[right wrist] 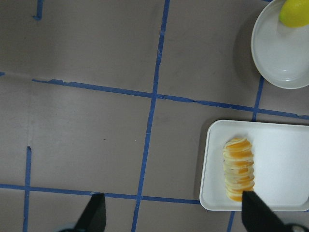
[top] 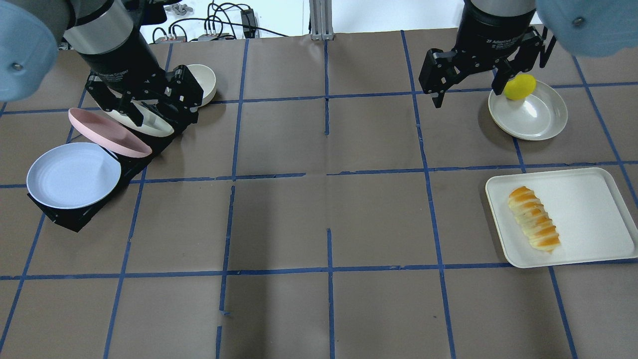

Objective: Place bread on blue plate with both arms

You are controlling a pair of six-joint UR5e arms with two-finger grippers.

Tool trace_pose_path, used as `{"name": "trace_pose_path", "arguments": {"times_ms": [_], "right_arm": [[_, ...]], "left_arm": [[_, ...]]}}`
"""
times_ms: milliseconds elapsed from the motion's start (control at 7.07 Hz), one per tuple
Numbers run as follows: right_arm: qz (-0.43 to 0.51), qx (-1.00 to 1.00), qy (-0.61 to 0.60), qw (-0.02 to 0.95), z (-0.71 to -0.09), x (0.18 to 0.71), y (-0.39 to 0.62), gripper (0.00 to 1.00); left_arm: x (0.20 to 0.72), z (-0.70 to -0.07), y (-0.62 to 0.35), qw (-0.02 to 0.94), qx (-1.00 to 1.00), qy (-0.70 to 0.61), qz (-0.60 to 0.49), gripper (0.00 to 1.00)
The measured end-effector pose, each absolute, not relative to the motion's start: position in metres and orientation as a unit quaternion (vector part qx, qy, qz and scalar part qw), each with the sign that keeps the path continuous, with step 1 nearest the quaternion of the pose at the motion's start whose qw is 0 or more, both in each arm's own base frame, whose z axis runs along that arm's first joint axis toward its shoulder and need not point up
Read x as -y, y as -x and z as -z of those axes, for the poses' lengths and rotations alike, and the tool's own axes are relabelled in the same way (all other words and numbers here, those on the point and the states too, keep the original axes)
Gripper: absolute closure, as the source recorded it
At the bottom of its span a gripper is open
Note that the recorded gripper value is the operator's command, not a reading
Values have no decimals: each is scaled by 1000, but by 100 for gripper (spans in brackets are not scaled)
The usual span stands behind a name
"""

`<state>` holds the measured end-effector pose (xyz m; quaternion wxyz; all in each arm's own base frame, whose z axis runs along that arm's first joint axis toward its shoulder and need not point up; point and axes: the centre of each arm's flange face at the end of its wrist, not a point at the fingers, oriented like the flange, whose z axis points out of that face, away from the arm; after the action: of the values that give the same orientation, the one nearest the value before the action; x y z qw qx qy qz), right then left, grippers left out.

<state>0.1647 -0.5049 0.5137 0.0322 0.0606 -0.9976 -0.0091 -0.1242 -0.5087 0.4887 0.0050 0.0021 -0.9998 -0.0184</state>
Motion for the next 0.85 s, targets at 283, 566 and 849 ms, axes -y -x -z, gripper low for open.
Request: {"name": "trace_pose_path", "arguments": {"times_ms": [283,566,849], "right_arm": [[13,999,-36,25,-508,499,-163,1],[10,999,-32,25,-506,492,-161,1],[11,999,-32,24,-502,497,-145,8]], "left_arm": [[508,-487,124,6,1000,-2,20,0],[509,-485,122,5,1000,-2,22,0],[511,-483,105,-1,1000,0,28,0]]}}
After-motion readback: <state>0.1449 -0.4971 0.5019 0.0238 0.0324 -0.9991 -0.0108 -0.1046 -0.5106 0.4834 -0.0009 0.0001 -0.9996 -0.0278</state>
